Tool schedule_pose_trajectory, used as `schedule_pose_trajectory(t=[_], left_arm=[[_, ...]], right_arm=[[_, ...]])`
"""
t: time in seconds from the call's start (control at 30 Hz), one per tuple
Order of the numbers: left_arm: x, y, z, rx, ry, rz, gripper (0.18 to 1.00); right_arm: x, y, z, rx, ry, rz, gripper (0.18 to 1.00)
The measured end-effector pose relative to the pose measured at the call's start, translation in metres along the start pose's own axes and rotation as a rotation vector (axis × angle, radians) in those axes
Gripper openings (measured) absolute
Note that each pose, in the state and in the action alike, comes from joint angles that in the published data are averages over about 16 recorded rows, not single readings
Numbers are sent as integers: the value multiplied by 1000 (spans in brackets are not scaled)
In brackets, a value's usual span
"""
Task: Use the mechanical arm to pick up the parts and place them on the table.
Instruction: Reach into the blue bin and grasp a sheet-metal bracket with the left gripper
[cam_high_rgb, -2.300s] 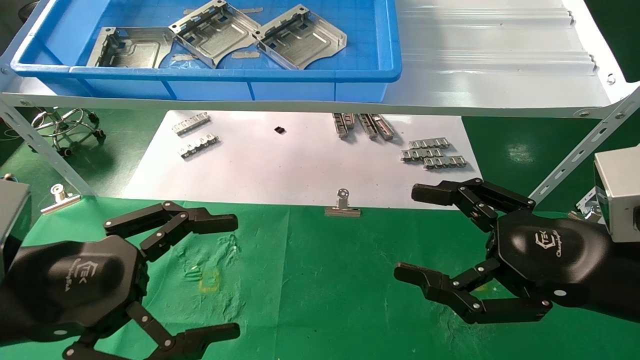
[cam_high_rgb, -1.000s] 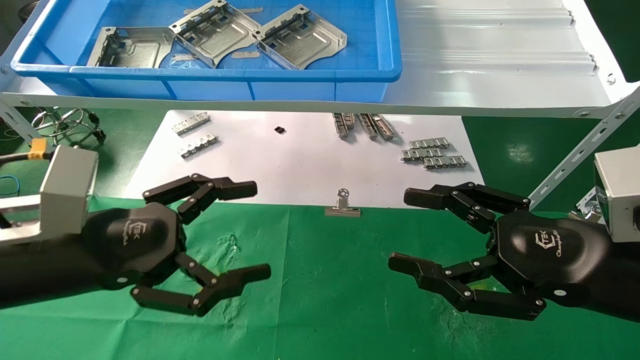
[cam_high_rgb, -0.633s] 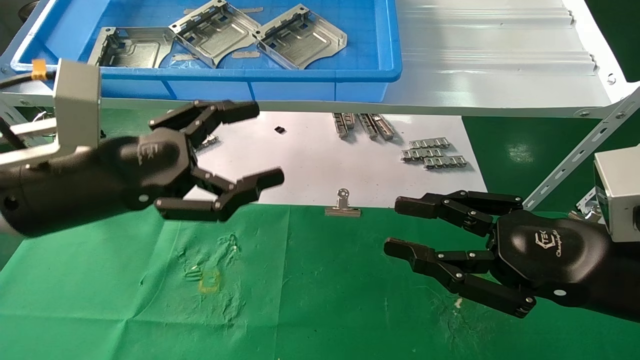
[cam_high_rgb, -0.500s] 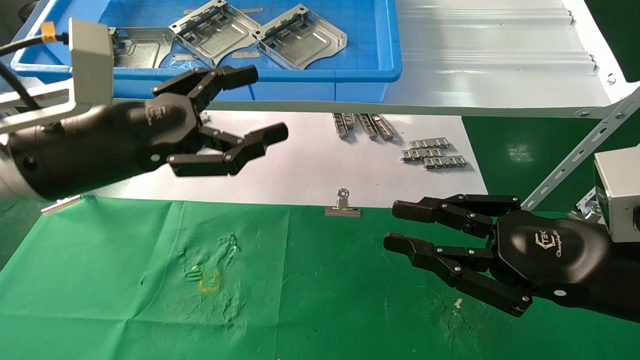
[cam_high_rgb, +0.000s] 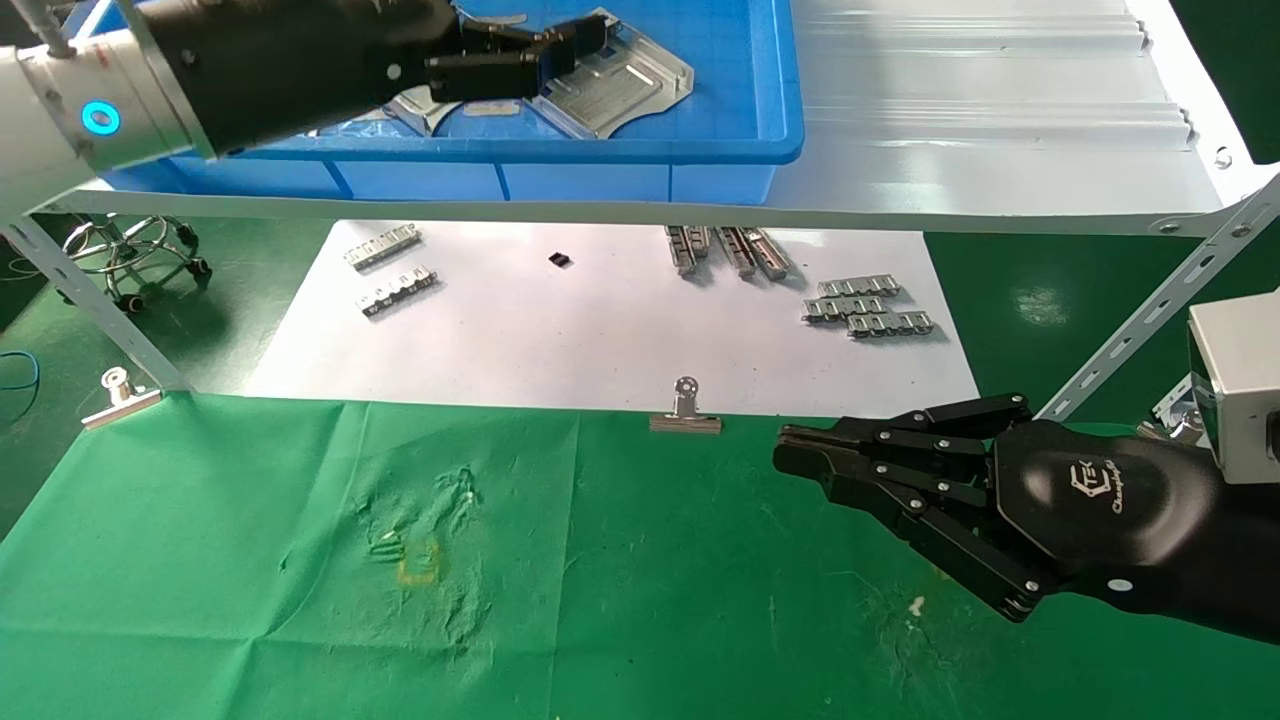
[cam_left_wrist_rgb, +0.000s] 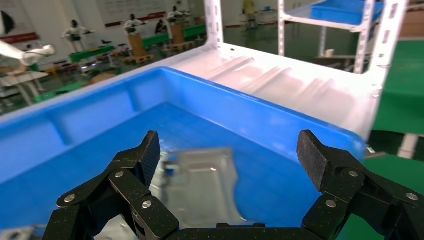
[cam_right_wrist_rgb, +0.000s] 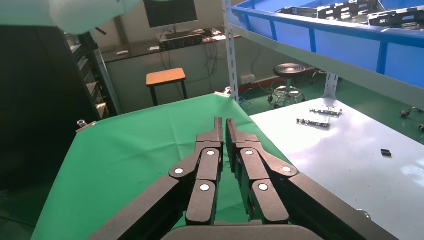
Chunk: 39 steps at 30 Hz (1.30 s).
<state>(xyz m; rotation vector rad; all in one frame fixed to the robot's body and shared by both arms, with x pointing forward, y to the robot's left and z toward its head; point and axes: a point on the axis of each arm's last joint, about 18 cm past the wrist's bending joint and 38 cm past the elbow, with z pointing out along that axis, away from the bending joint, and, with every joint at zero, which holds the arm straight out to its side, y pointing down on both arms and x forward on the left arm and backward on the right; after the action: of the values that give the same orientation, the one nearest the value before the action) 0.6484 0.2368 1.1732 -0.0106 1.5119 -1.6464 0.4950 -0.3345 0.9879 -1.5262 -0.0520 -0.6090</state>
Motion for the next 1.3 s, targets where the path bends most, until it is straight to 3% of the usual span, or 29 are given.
schedule_pose_trajectory(t=[0.23, 0.57, 1.3], left_arm=[[-27, -5, 35, -109, -117, 42, 1001], [-44, -2, 66, -232, -250, 110, 1001], [-36, 11, 84, -270, -272, 139, 985]], right_arm=[[0, 0, 0, 0, 0, 0, 210], [0, 0, 0, 0, 0, 0, 192], [0, 0, 0, 0, 0, 0, 192]])
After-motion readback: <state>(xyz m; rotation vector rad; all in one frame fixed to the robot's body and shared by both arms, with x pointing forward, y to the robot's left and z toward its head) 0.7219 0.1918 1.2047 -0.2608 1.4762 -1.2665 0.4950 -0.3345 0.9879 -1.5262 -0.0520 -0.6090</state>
